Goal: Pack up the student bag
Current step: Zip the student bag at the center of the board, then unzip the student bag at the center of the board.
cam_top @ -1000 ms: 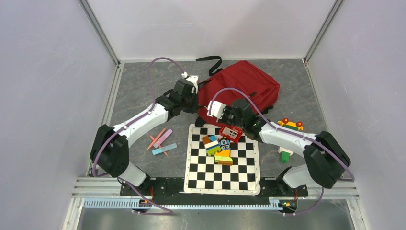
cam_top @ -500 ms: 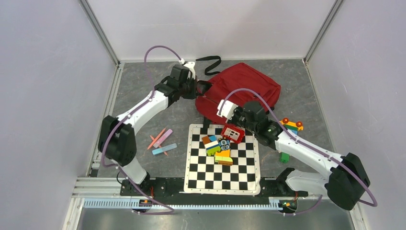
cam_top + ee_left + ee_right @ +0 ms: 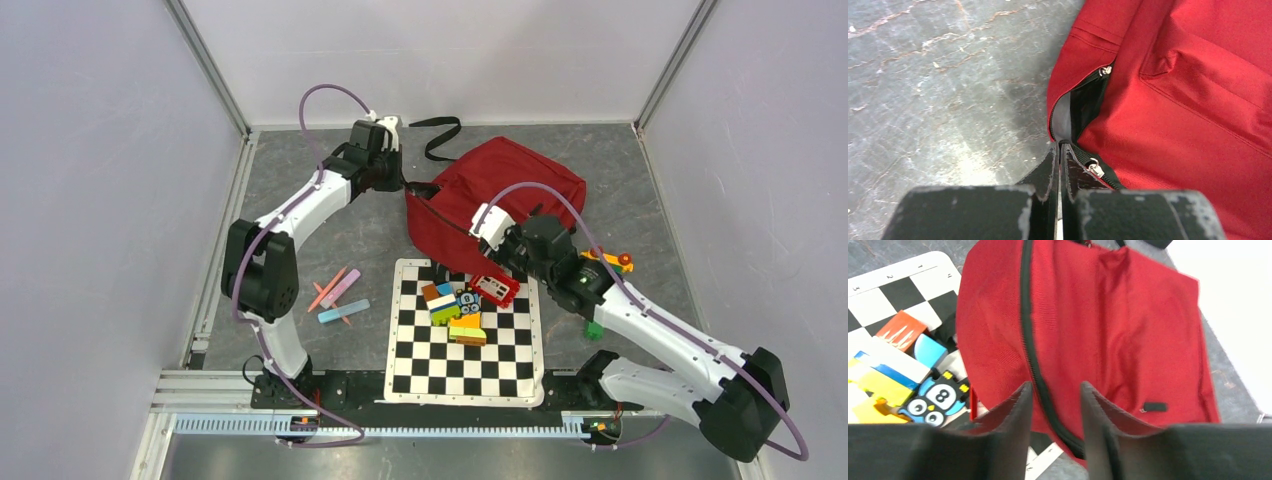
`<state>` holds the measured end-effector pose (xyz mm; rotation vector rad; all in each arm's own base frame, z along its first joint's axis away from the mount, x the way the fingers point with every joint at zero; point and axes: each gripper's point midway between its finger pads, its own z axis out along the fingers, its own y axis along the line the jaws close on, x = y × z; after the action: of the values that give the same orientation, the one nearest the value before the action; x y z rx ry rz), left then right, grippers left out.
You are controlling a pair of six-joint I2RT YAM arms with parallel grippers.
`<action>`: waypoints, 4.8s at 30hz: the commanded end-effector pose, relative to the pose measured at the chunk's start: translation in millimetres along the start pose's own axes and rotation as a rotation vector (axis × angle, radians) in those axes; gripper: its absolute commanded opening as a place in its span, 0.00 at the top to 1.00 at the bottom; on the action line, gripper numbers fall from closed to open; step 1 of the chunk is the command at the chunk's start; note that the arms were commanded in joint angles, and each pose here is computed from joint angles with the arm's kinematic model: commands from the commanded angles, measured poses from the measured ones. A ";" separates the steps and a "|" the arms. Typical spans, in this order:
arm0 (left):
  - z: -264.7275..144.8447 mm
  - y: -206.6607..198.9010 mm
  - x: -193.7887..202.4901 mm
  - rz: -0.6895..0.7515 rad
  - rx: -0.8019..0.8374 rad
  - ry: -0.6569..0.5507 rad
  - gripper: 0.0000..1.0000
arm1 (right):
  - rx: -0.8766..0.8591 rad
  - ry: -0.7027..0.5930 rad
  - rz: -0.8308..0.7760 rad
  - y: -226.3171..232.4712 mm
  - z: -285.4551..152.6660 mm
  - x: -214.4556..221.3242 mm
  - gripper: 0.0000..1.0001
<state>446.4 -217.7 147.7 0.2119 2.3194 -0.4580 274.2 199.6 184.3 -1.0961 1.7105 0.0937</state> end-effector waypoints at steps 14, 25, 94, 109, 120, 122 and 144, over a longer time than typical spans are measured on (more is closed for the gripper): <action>-28.4 -15.7 8.9 -0.090 0.189 -0.067 0.98 | -0.123 -0.222 0.301 -9.2 101.3 -126.0 0.23; -34.2 -18.8 10.7 -0.132 0.208 -0.105 0.98 | -0.099 0.000 0.297 -7.0 173.8 -86.5 0.27; 78.2 32.3 -26.6 -0.168 0.014 -0.002 0.98 | -0.322 -0.228 0.120 -21.5 32.4 -212.7 1.00; 123.7 47.0 -30.5 -0.208 -0.037 0.006 0.98 | -0.369 -0.265 0.144 3.8 40.2 -221.0 1.00; 41.6 33.4 -87.3 -0.127 -0.027 -0.145 0.22 | -0.065 -0.210 0.259 -51.9 39.9 -207.7 0.28; 22.0 33.0 -90.2 -0.146 -0.041 -0.165 0.15 | -0.020 -0.180 0.301 -69.6 38.9 -196.4 0.23; -31.7 -20.5 72.3 -0.374 0.107 0.128 0.10 | 0.347 0.389 0.847 -148.7 45.1 60.7 0.38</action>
<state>372.2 -218.4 91.5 -0.1131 2.5424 -0.6903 403.8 100.0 194.9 -0.1238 2.3033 0.1121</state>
